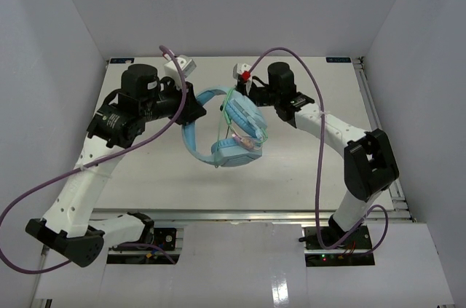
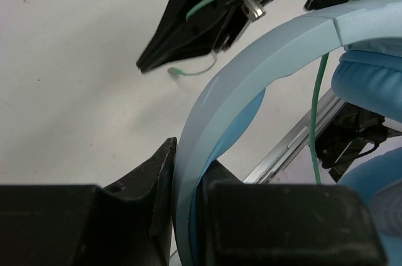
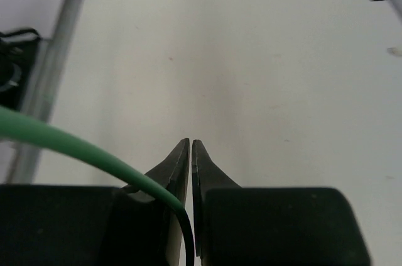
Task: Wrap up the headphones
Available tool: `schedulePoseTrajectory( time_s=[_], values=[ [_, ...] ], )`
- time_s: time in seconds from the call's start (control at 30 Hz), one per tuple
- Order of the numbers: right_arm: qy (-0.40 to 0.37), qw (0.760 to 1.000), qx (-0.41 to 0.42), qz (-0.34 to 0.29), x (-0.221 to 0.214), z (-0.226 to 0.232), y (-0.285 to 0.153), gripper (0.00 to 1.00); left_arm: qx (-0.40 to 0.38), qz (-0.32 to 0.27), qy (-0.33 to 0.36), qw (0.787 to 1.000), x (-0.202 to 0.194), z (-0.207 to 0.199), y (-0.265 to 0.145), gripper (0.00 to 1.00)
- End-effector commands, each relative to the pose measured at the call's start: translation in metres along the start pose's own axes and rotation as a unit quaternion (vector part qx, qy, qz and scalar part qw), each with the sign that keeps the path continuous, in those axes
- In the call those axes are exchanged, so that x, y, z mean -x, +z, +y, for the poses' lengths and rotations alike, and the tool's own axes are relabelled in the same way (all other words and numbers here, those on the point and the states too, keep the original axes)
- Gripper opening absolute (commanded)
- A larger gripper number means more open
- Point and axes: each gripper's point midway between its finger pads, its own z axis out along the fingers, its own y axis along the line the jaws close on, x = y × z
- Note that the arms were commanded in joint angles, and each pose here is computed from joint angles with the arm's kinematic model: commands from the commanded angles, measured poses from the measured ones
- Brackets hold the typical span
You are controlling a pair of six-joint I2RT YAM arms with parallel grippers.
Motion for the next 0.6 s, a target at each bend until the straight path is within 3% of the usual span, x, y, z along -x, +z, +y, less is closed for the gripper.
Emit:
schedulePoseTrajectory(
  time_s=[0.0,0.1,0.3,0.57],
  values=[
    [0.114,0.981,0.131,-0.081,0.019,0.055,-0.005,0.14,-0.024,-0.087,-0.01,0.996,0.061,-0.023,-0.021,0.0],
    [0.157,0.967,0.167,-0.111,0.021,0.078,-0.011,0.18,0.004,-0.108,-0.028,0.994,0.083,-0.016,-0.021,0.0],
    [0.172,0.951,0.214,-0.14,0.035,0.12,-0.006,0.22,0.015,-0.15,-0.053,0.987,0.133,-0.015,-0.019,0.0],
    [0.184,0.944,0.228,-0.154,0.039,0.163,-0.009,0.23,0.157,-0.238,-0.067,0.956,0.194,0.031,-0.038,0.0]
  ],
)
